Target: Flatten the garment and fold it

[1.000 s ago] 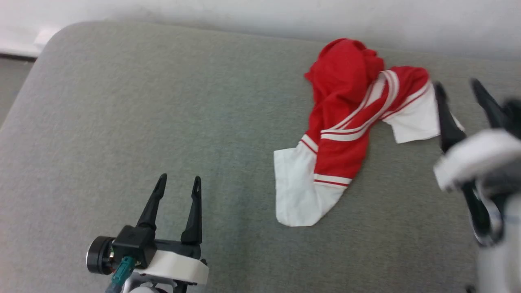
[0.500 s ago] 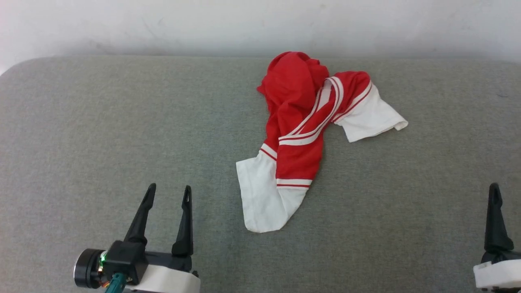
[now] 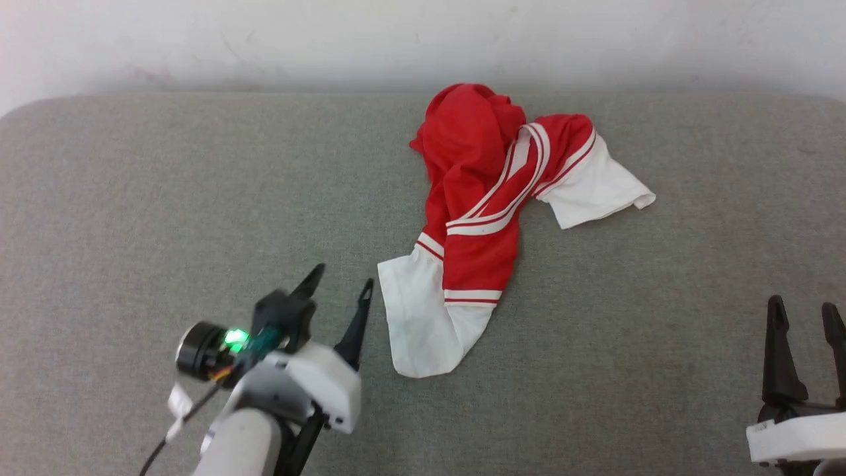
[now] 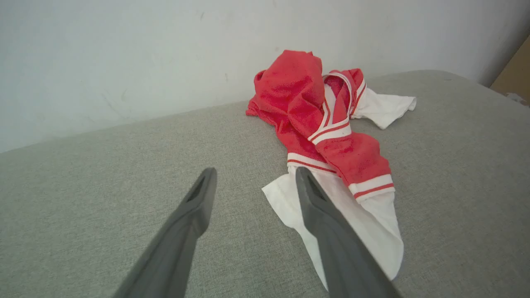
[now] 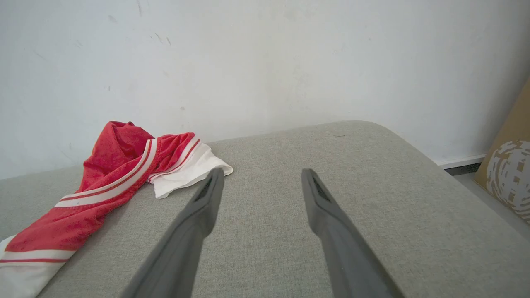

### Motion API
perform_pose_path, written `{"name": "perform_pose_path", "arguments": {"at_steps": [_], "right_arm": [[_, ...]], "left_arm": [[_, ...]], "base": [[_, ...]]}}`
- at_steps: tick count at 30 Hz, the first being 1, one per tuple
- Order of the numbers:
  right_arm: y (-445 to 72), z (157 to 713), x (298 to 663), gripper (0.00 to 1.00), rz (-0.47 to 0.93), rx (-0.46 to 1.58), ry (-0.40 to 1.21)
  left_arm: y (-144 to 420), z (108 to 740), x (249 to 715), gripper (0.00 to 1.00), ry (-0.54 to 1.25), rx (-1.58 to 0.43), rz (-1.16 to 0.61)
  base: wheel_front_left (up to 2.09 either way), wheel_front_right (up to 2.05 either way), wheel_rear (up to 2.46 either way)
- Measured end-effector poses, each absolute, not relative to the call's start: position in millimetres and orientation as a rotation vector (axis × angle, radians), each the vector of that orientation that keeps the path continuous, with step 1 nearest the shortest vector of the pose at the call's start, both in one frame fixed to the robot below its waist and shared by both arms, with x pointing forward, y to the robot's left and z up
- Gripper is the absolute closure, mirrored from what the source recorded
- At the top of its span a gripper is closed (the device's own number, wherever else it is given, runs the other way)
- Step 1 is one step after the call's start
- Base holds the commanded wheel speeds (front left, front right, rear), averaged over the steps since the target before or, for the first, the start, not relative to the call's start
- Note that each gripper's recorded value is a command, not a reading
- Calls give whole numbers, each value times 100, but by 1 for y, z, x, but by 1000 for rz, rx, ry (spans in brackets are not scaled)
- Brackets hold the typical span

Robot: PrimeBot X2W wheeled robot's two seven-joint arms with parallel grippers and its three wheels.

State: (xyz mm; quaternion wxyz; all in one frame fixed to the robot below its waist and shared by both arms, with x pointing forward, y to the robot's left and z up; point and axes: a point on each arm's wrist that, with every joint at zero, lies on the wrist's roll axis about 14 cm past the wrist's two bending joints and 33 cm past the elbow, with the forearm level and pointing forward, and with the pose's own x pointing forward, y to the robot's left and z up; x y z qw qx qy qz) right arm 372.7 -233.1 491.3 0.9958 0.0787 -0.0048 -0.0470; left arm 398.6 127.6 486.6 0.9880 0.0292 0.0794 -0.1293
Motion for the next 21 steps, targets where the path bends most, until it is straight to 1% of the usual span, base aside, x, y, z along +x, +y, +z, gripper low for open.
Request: {"name": "perform_pose_path", "arguments": {"at_steps": [4,9,13,18,20,21], "right_arm": [[-229,483,381,0,-83,162,16],[-223,470,390,0,-71,166,55],[-221,459,394,0,-68,169,83],[-221,451,398,0,-71,172,104],[-223,450,399,0,-77,173,104],[-223,449,398,0,-80,175,106]], "left_arm": [[112,462,411,0,342,51,-315],[94,421,404,0,585,52,-379],[90,398,400,0,708,74,-397],[88,386,406,0,779,89,-385],[84,386,407,100,784,90,-394],[82,386,407,100,782,84,-399]], "base": [[0,0,0],[0,0,0],[0,0,0],[0,0,0],[0,0,0],[0,0,0]]}}
